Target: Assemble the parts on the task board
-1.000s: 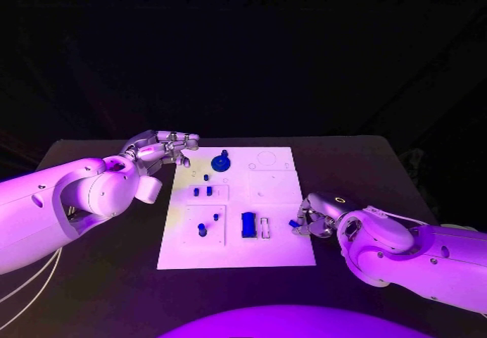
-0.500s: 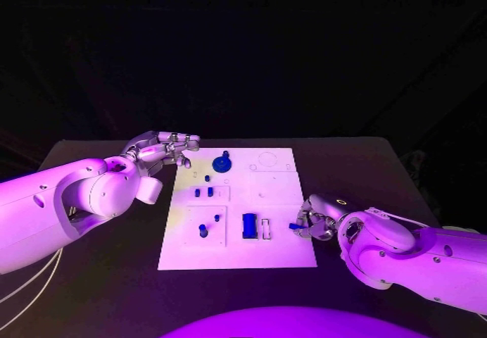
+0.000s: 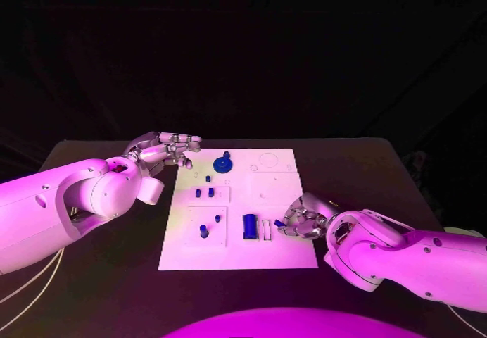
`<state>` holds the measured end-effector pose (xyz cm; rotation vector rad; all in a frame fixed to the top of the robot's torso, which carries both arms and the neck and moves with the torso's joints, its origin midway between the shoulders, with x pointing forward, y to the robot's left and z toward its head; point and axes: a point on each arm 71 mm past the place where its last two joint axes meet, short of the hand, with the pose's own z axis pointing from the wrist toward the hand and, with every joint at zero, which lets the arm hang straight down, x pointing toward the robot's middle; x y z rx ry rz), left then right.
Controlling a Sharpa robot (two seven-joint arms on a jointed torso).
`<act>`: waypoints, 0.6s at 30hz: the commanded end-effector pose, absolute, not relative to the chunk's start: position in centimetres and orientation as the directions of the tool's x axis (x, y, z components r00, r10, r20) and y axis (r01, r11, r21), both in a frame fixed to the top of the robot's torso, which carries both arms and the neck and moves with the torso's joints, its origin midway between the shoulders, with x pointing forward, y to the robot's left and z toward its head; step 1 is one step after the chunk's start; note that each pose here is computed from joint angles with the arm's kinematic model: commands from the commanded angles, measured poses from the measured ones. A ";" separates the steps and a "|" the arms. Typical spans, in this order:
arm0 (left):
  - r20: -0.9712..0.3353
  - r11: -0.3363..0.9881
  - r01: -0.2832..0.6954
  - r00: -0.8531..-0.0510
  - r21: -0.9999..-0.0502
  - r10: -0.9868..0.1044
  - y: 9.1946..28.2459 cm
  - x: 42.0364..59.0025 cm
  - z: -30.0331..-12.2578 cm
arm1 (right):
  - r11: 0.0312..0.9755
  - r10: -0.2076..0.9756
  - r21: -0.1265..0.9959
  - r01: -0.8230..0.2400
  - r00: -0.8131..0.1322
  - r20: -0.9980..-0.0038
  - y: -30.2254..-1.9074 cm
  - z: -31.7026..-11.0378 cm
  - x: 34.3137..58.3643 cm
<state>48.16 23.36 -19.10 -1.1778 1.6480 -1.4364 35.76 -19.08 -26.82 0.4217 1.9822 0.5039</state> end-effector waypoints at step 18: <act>0.101 -0.013 -0.209 -0.417 -0.978 -0.903 22.8 48.0 -18.9 | 0.815 0.537 0.572 0.094 -0.495 -0.683 -16.6 -27.8 36.3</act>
